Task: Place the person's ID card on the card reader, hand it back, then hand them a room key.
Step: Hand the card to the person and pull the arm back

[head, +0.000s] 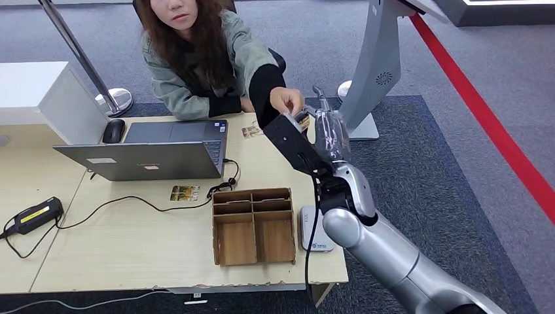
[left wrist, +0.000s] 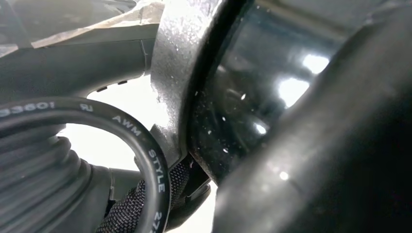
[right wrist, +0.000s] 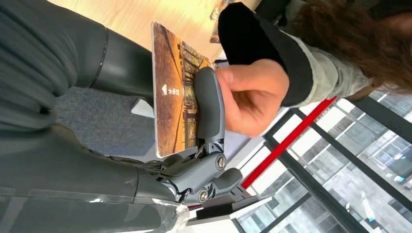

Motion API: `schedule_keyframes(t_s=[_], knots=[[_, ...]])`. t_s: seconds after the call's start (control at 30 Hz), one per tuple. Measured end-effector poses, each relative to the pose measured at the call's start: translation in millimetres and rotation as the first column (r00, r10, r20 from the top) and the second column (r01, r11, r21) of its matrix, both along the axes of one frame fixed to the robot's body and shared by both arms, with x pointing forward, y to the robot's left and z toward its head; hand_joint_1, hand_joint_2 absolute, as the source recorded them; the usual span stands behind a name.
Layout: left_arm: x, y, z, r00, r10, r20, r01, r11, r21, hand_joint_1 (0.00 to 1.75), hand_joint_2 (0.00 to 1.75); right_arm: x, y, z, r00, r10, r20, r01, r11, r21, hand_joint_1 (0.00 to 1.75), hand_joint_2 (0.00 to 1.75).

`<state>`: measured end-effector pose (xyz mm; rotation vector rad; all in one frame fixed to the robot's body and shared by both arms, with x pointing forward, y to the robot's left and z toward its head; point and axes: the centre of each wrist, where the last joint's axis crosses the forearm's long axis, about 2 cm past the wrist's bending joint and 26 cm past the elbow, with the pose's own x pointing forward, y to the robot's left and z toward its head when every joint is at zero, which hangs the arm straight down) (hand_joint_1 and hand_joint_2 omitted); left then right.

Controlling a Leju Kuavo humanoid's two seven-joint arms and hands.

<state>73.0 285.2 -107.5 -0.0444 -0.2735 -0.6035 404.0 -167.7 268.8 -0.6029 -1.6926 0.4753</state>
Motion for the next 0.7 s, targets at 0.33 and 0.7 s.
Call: schedule_keyframes(t_s=[0.33,0.7], knots=[[-0.7,1.3,-0.1,1.0,0.025,-0.004,-0.025,1.0,-0.002,0.0,1.75,-9.4,10.1,-8.2,0.996,0.082,-0.02,-0.081,0.996,0.023,0.0,1.75],[-3.2,8.9,-0.6,0.997,0.075,-0.019,-0.075,0.997,-0.008,0.0,1.75,-58.7,4.8,5.5,0.959,0.281,-0.032,-0.278,0.957,0.078,0.0,1.75]])
